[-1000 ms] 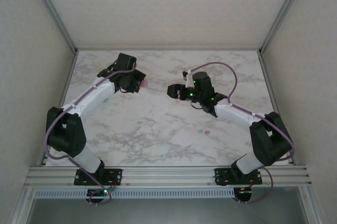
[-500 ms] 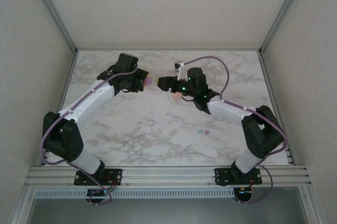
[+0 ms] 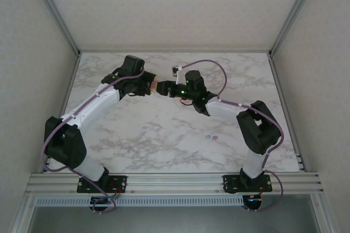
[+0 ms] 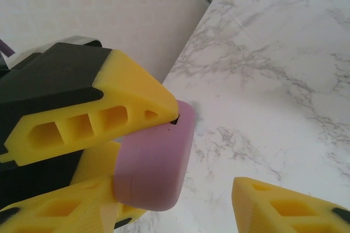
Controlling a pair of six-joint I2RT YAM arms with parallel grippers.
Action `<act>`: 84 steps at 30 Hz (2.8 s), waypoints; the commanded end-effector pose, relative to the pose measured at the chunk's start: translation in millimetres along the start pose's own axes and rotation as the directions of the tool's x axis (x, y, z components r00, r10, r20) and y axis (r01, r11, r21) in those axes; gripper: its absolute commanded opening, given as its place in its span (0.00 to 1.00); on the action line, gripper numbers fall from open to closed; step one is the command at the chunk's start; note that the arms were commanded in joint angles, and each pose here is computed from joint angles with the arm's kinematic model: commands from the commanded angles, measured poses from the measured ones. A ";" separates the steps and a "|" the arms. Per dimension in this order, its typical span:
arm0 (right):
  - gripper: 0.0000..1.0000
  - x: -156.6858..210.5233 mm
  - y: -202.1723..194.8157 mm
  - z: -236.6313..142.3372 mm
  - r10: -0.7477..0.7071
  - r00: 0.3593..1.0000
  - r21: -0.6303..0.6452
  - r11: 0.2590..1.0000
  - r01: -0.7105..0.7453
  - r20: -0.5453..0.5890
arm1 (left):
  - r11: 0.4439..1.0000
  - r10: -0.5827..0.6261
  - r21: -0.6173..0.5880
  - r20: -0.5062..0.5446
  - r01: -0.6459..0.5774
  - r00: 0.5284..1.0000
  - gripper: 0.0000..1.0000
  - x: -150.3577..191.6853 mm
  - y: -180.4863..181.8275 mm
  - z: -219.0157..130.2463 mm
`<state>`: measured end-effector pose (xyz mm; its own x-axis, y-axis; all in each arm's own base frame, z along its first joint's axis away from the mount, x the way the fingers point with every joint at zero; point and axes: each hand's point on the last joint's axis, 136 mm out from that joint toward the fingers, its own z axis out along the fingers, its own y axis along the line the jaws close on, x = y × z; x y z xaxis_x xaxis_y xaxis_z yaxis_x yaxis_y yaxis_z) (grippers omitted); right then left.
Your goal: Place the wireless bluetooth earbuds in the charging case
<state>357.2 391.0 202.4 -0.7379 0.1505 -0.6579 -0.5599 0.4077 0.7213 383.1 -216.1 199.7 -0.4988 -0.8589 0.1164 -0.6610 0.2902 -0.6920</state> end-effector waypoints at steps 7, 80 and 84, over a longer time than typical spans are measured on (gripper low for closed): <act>0.41 -17.1 10.1 13.0 -0.001 0.999 -0.027 1.000 0.002 0.032 | 0.998 -0.008 0.058 -0.029 0.009 1.000 0.36 12.1 -15.6 -14.1; 0.20 -91.6 99.3 -119.2 0.376 0.786 -0.267 0.794 -0.547 -0.491 | -0.628 0.639 0.382 0.750 -0.678 -0.170 0.68 112.9 -97.9 -113.0; 0.20 -90.6 95.2 -116.5 0.386 0.783 -0.262 0.791 -0.553 -0.488 | -0.633 0.650 0.396 0.739 -0.665 -0.177 0.63 116.2 -95.1 -111.3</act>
<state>325.8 307.5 356.3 -0.9788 -0.1623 -0.1247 -0.1280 0.0104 0.9917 334.7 -291.2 349.4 0.0544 0.0288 -0.9981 0.9607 0.2708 0.0602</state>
